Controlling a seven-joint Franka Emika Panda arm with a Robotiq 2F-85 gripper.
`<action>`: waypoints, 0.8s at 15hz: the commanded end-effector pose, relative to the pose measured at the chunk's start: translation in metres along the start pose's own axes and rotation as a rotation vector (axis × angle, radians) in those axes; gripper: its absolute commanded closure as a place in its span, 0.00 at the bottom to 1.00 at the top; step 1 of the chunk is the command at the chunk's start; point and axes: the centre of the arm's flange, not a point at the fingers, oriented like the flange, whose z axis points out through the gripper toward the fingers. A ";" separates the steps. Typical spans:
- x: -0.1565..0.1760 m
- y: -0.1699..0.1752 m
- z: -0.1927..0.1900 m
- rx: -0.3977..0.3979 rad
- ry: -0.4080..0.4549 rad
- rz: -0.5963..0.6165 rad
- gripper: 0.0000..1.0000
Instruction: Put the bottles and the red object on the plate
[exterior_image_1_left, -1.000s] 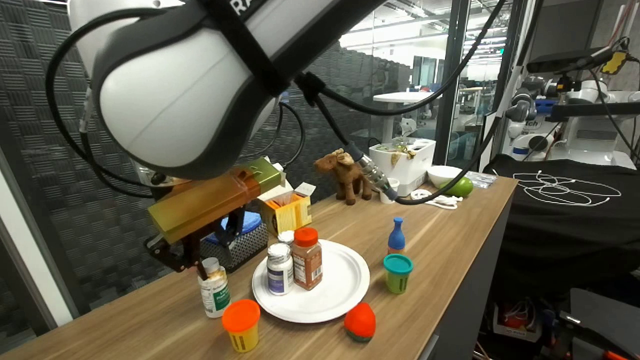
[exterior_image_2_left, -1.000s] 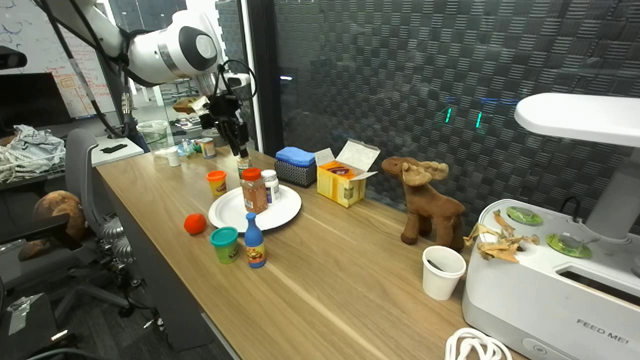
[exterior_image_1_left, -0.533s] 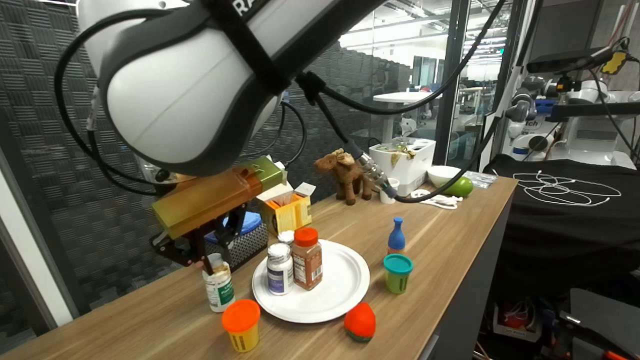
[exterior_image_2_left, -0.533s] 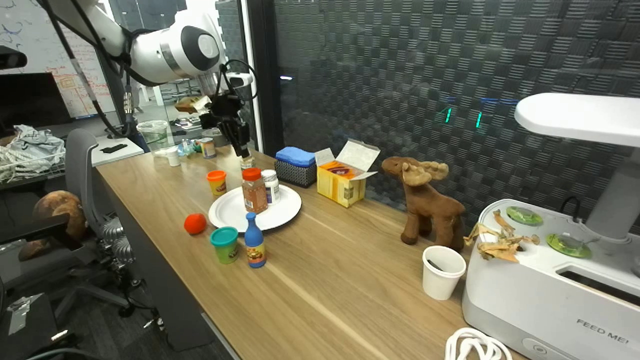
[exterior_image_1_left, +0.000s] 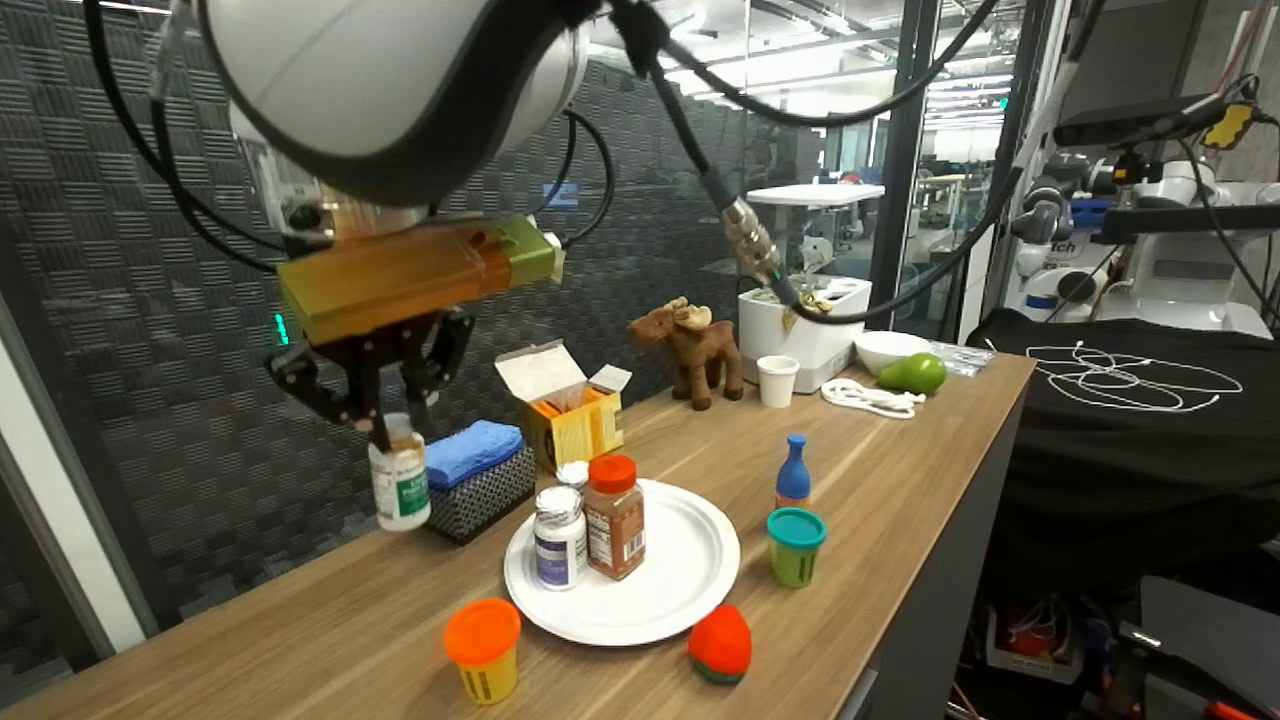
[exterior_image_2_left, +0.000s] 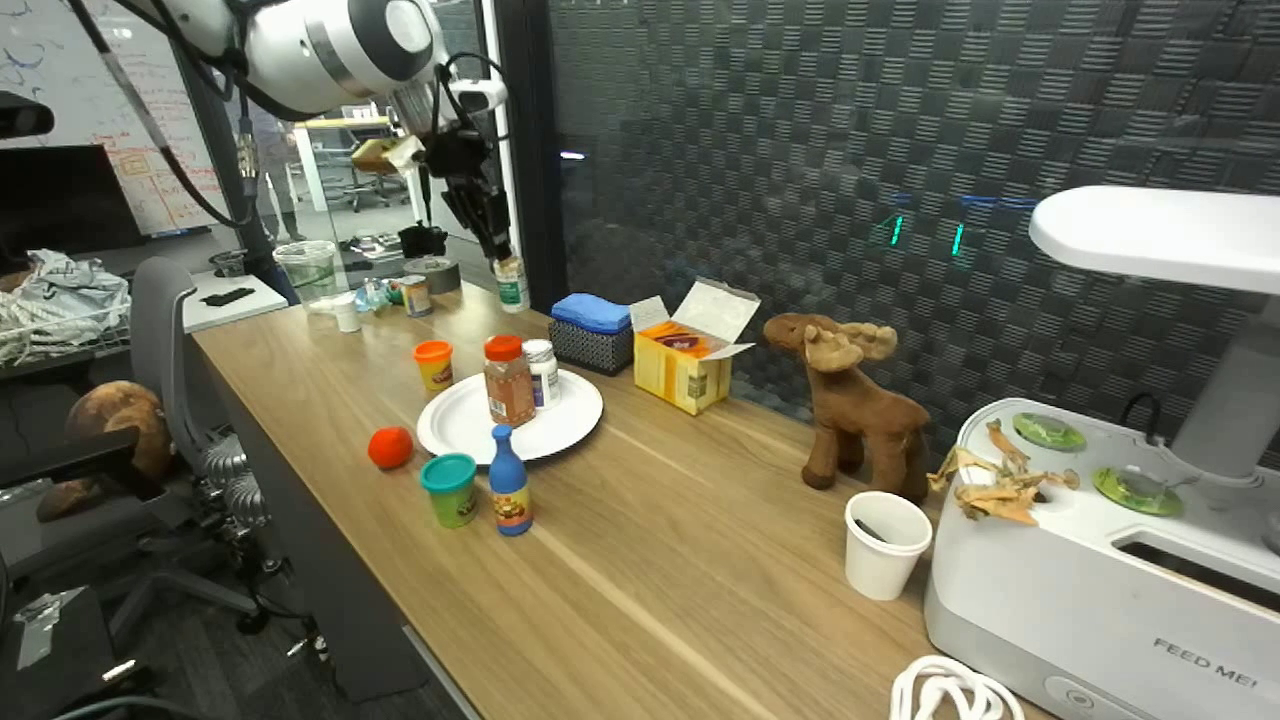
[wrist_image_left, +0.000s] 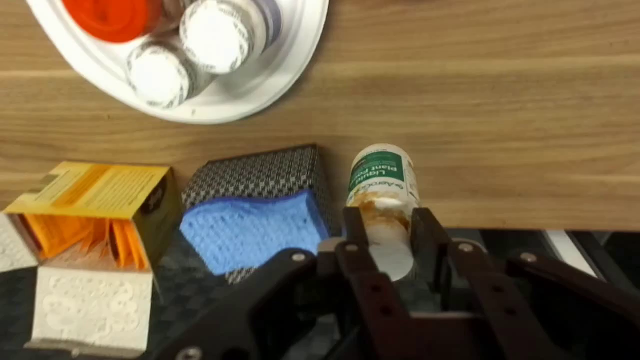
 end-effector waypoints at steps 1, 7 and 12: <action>-0.002 0.040 -0.068 -0.023 0.153 0.021 0.93; -0.011 0.116 -0.110 -0.141 0.209 0.039 0.93; -0.030 0.163 -0.079 -0.203 0.134 0.071 0.93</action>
